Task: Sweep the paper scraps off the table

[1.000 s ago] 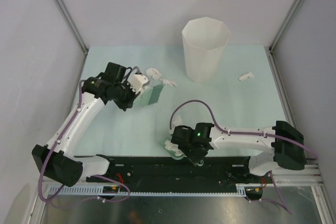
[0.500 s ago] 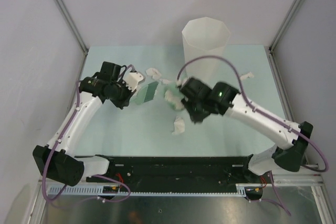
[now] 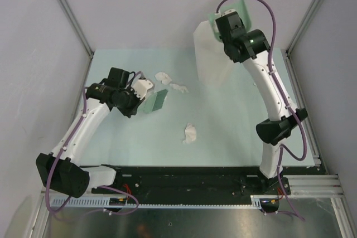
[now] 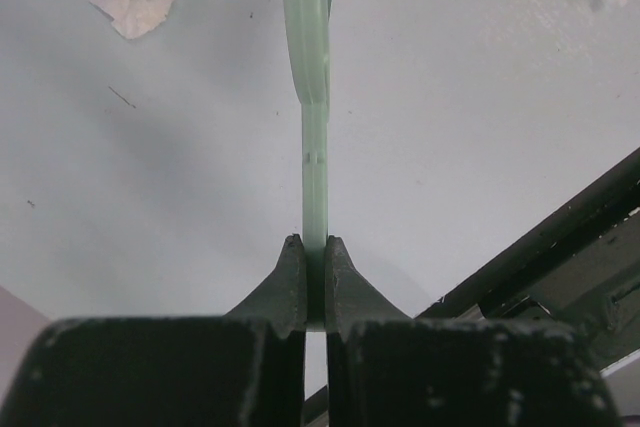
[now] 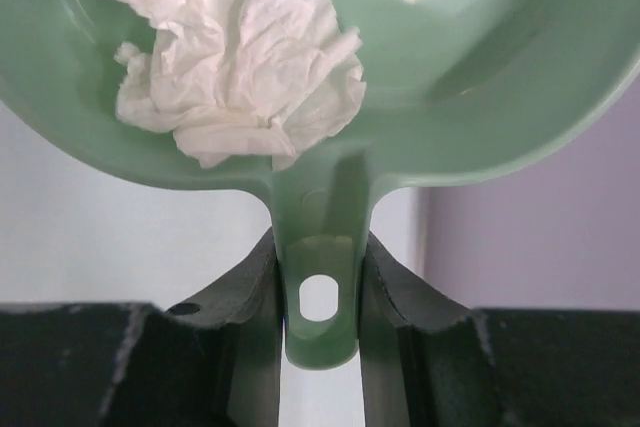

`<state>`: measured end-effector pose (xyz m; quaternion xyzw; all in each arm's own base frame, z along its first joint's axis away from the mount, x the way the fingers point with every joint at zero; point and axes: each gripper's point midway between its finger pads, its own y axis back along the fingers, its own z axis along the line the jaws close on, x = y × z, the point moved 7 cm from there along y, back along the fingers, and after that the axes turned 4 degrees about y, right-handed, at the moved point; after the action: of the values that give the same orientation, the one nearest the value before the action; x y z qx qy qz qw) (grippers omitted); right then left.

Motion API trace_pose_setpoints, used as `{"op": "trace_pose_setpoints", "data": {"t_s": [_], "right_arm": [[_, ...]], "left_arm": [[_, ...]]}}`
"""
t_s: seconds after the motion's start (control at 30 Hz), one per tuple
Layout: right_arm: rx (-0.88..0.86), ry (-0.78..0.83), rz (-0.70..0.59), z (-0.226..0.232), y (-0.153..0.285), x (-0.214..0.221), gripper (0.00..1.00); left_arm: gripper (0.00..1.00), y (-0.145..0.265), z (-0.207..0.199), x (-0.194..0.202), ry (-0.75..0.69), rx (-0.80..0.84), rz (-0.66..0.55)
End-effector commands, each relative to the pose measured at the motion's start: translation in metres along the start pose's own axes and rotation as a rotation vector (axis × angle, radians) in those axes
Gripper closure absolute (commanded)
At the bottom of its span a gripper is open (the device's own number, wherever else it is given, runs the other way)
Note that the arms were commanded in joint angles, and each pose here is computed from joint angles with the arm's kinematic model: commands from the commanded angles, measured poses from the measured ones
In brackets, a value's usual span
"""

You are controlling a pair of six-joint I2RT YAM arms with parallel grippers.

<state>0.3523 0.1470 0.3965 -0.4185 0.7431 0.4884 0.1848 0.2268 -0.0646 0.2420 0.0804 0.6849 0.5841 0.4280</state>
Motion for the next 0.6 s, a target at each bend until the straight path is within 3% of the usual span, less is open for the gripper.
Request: {"op": "trace_pose_setpoints", "data": {"t_s": [0.0,0.07,0.13,0.2,0.23,0.3,0.33,0.43,0.57], "right_arm": [[0.359,0.253,0.005,-0.054,-0.002,-0.015,1.0],[0.468,0.278,-0.027,-0.06,-0.008,-0.027,1.0],[0.569,0.422,0.01,-0.072,-0.003,-0.029,1.0],[0.666,0.407,-0.073,-0.082,0.002,-0.044,1.0],[0.715,0.557,-0.061,-0.097,0.021,-0.048,1.0],[0.775,0.648,-0.144,-0.093,0.007,-0.046,1.0],[0.801,0.797,-0.105,-0.097,0.007,-0.045,1.0],[0.887,0.828,-0.111,-0.111,0.004,-0.048,1.0],[0.957,1.025,-0.183,-0.11,0.005,-0.053,1.0]], "left_arm": [[1.0,0.002,0.004,-0.002,-0.026,-0.021,-0.035],[1.0,0.001,0.004,-0.003,-0.024,-0.017,-0.036],[1.0,-0.001,0.003,-0.003,-0.021,-0.012,-0.031],[1.0,-0.001,0.003,-0.003,-0.021,-0.008,-0.033],[1.0,-0.002,0.003,-0.003,-0.023,-0.006,-0.034],[1.0,-0.002,0.003,-0.002,-0.024,-0.006,-0.034],[1.0,-0.002,0.003,-0.002,-0.027,-0.008,-0.038],[1.0,-0.001,0.003,0.0,-0.031,-0.014,-0.035],[1.0,-0.002,0.001,0.002,-0.03,-0.008,-0.035]]}}
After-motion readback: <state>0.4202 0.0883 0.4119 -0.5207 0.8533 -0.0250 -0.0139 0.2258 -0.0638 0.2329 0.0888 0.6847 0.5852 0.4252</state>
